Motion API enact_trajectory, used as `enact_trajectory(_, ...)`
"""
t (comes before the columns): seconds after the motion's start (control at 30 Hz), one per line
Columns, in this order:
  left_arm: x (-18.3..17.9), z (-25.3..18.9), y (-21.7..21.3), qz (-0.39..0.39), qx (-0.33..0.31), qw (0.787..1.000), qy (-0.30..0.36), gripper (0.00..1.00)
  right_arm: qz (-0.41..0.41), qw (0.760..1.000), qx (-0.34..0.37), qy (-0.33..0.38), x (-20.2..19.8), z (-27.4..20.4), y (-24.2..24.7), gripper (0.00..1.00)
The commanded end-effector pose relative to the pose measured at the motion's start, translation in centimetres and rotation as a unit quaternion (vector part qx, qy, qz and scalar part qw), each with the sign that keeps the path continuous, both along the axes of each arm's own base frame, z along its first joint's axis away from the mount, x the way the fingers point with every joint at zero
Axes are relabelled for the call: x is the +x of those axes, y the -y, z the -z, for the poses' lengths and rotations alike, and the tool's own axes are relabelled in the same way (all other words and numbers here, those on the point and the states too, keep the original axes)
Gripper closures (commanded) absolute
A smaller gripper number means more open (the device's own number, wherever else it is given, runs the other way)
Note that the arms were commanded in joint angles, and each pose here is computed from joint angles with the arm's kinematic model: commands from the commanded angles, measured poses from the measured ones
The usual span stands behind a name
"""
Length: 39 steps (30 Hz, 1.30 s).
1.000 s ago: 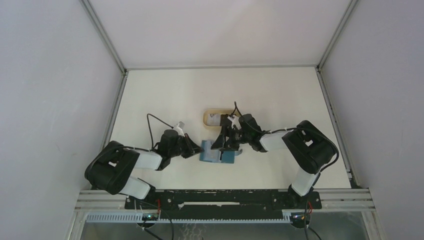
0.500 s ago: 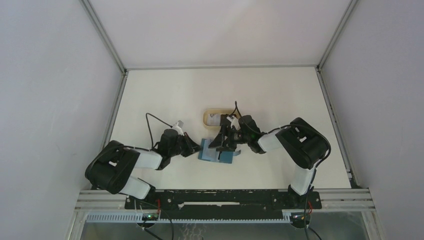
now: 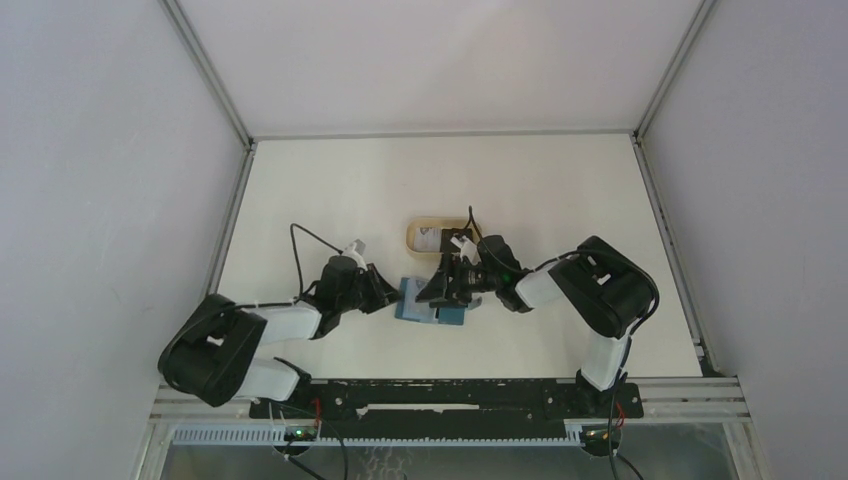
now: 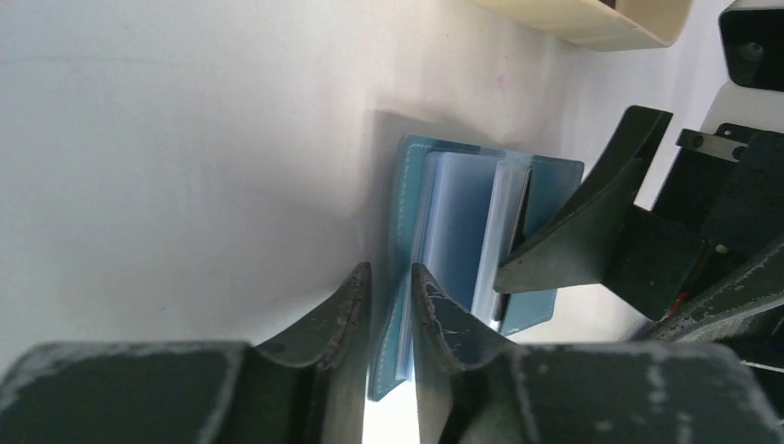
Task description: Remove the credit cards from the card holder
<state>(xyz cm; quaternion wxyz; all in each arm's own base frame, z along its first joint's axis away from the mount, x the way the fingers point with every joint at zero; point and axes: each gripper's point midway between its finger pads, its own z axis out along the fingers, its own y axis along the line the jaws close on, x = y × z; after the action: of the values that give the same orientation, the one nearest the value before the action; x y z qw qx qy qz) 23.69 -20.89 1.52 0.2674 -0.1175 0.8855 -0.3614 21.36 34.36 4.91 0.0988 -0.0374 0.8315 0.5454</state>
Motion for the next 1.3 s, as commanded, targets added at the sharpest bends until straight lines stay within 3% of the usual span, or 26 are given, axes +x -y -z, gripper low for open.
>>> enact_trajectory(0.0,-1.5,2.1,-4.2,-0.026,0.126,0.991,-0.035,0.67,-0.012,1.0,0.016,0.018,-0.5,-0.4,0.2,0.23)
enact_trajectory(0.1,-1.1,0.9,-5.3,-0.047,0.146,0.988,-0.019,0.58,-0.009,1.0,0.014,0.016,-0.6,0.2,0.6,0.23)
enact_trajectory(0.2,-1.0,-0.6,-5.0,-0.052,0.127,0.991,-0.01,0.55,-0.009,1.0,0.013,0.015,-0.8,0.6,0.9,0.23)
enact_trajectory(0.6,-0.7,-9.3,0.0,-0.006,-0.049,0.997,0.06,0.52,-0.004,1.0,0.016,0.017,-0.9,1.5,1.7,0.24)
enact_trajectory(0.87,-0.6,-8.2,-0.2,-0.01,-0.031,0.999,0.041,0.53,0.003,0.998,0.02,0.067,-0.2,-2.1,2.3,0.22)
enact_trajectory(1.0,-0.2,-9.4,0.1,-0.008,-0.038,0.998,0.055,0.53,0.021,0.996,-0.009,0.09,0.4,-3.6,4.3,0.2)
enact_trajectory(1.13,0.0,-9.7,0.3,-0.005,-0.038,0.998,0.055,0.53,0.051,0.986,-0.083,0.131,1.0,-4.1,6.9,0.17)
enact_trajectory(1.27,0.1,-9.5,0.6,0.001,-0.041,0.998,0.053,0.53,0.063,0.979,-0.144,0.129,1.0,-2.2,9.1,0.16)
